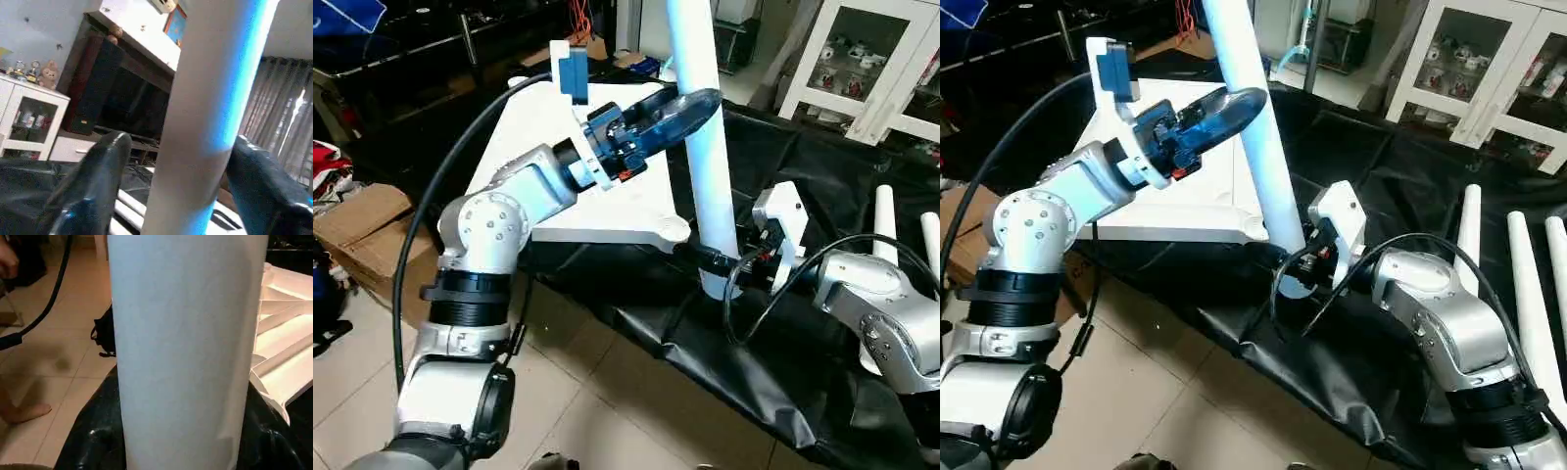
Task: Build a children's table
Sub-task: Insert table leg to table base
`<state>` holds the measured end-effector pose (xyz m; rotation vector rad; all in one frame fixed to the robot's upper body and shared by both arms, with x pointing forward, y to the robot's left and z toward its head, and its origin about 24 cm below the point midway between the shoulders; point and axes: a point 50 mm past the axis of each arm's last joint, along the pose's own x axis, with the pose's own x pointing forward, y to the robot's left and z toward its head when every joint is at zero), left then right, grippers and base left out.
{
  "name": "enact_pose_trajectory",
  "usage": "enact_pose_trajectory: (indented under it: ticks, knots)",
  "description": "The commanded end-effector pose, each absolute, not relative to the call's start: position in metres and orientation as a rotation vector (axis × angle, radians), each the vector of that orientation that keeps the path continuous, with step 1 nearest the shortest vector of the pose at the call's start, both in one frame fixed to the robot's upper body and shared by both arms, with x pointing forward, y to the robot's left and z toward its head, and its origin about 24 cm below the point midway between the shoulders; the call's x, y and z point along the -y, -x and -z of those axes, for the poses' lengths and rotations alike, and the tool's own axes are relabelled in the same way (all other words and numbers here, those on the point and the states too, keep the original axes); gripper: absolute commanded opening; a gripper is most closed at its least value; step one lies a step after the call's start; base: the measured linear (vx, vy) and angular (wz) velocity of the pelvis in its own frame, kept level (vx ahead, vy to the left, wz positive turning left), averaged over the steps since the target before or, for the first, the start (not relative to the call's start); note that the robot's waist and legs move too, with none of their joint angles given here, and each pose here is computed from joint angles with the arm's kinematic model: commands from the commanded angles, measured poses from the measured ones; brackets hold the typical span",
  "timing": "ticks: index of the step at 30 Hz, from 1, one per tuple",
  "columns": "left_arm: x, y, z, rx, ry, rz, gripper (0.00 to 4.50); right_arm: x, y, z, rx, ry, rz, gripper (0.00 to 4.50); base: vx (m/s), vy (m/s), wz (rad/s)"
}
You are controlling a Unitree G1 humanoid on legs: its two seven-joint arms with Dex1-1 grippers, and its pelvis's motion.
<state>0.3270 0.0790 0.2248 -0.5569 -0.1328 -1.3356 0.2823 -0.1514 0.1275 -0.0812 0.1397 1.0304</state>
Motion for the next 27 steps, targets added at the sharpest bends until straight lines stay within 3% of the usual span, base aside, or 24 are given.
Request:
enact_pose_trajectory:
  ticks: [1,19,27]
  knots:
    - [-0.0753,-0.3262,-0.2289,0.122,0.524,1.366,3.10,0.1498,-0.2796,-0.1319,-0.126,0.090,-1.056,1.93,0.000,0.000,0.00]
    - [-0.0762,-0.3284,-0.2322,0.144,0.533,1.372,1.80,0.1513,-0.2802,-0.1332,-0.134,0.091,-1.077,1.92,0.000,0.000,0.00]
    - [-0.0779,-0.3319,-0.2378,0.172,0.531,1.338,1.73,0.1523,-0.2816,-0.1357,-0.126,0.074,-1.072,1.92,0.000,0.000,0.00]
